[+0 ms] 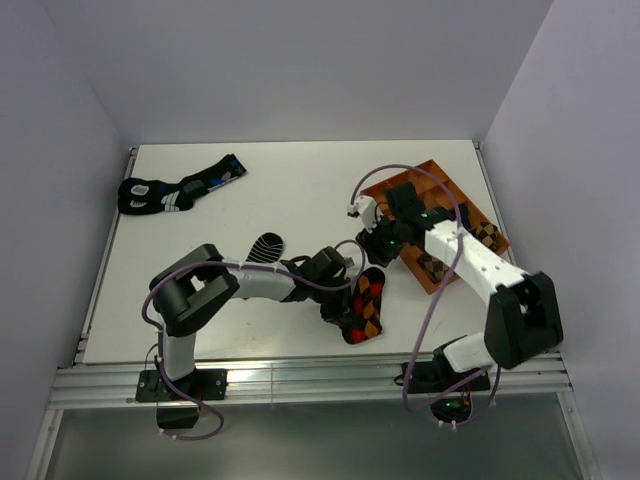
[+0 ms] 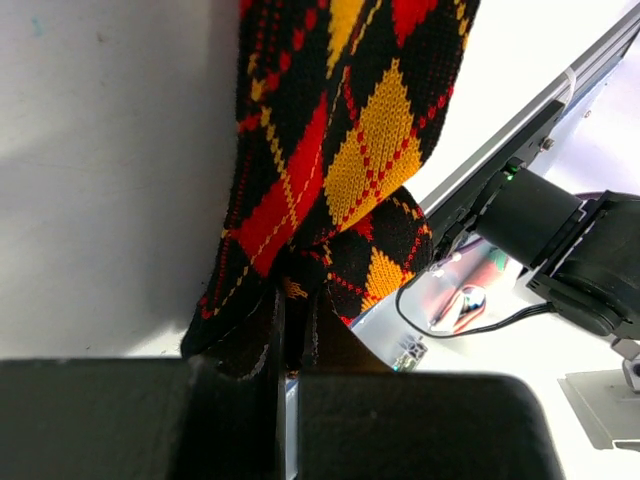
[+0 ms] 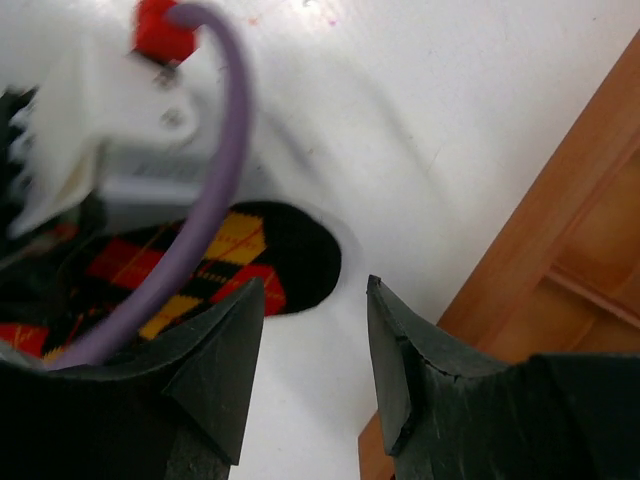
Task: Roll the socks
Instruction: Roll the sock at the center of the board.
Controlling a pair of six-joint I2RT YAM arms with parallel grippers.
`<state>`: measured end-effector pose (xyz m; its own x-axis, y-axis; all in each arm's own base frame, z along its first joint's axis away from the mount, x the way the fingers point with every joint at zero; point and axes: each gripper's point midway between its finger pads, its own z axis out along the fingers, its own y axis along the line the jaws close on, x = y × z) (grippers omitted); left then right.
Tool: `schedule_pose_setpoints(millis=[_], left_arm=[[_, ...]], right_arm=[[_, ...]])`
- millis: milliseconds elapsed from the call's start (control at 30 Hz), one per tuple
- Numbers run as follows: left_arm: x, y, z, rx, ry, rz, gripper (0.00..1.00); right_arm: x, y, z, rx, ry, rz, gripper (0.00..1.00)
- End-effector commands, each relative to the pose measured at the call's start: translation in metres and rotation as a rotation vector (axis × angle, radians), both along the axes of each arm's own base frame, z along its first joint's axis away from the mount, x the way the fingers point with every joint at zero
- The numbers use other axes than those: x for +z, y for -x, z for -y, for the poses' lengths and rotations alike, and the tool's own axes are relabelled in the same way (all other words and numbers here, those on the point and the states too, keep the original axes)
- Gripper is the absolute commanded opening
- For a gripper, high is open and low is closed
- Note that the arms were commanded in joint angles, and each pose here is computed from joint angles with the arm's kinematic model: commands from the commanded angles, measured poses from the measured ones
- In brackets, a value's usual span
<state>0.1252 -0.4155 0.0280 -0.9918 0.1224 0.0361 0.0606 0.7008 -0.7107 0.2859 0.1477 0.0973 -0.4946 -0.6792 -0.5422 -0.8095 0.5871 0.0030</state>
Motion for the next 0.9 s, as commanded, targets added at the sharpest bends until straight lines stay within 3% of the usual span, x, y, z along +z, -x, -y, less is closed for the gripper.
schedule_pose_setpoints(millis=[0, 200, 333, 867], left_arm=[[-0.037, 0.013, -0.032, 0.010, -0.176, -0.080, 0.00], [-0.037, 0.006, -0.029, 0.013, -0.179, -0.092, 0.00], [-0.037, 0.001, -0.026, 0.016, -0.176, -0.103, 0.00], [-0.039, -0.008, -0.024, 0.018, -0.183, -0.134, 0.00]], right_arm=[[0.023, 0.023, 0.005, 0.103, -0.056, 0.081, 0.53], [0.025, 0.085, 0.011, 0.398, -0.103, 0.073, 0.56], [0.015, 0.126, 0.010, 0.615, -0.145, -0.026, 0.57], [-0.035, 0.151, -0.021, 0.793, -0.011, 0.094, 0.61]])
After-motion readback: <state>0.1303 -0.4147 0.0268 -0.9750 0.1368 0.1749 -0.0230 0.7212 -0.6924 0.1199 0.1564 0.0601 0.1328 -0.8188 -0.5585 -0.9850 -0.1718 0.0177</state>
